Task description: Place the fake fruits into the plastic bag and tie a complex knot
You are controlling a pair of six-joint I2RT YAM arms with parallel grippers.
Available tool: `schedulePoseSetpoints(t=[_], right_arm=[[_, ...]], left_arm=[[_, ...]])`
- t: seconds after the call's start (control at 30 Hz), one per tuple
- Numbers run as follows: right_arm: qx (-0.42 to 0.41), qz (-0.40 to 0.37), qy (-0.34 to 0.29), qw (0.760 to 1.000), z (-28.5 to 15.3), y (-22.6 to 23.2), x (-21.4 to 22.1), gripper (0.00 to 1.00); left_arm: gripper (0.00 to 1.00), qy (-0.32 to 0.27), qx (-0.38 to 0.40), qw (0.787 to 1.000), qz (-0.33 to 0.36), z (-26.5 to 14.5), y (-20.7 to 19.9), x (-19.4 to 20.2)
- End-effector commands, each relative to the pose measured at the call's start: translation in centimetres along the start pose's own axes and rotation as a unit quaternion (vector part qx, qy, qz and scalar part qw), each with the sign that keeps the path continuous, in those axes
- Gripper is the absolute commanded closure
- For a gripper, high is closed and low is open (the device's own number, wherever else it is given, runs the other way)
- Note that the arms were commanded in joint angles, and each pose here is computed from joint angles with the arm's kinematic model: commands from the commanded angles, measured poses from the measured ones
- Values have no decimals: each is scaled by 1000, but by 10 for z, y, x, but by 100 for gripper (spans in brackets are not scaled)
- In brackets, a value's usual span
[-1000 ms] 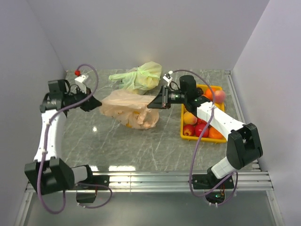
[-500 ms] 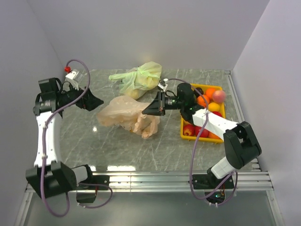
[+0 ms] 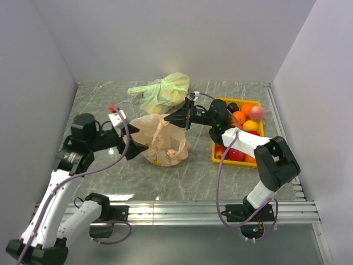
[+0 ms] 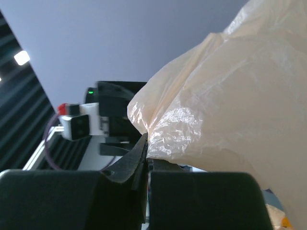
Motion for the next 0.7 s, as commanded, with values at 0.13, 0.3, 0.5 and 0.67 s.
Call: schedulePoseSetpoints(t=[0.13,0.3,0.5,0.67], right_arm=[[-31,2,19,999,8,8,16,100],[-20,0,21,1000,6,2,18,100],[132,-102,-27,986,-19,-25,-9,66],[247,-317,-20,915,-34,-18,-15,56]], left_arm=[[3,27,-29,998,-40,58,9,16],[42,47,-28,994,-90,87,19,17],[100,64,35,987,-145,49,18,2],[100,57,37,980,-189,29,2,-3]])
Point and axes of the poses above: each gripper's point midway between its finger pads, its own z axis out along the fingers, its own y axis along the line the jaws close on, x = y × z, the point moved 8 cm from there along -z, back along the fingers, and after that the axes turned 13 degrees about z, right-handed, at the moved point
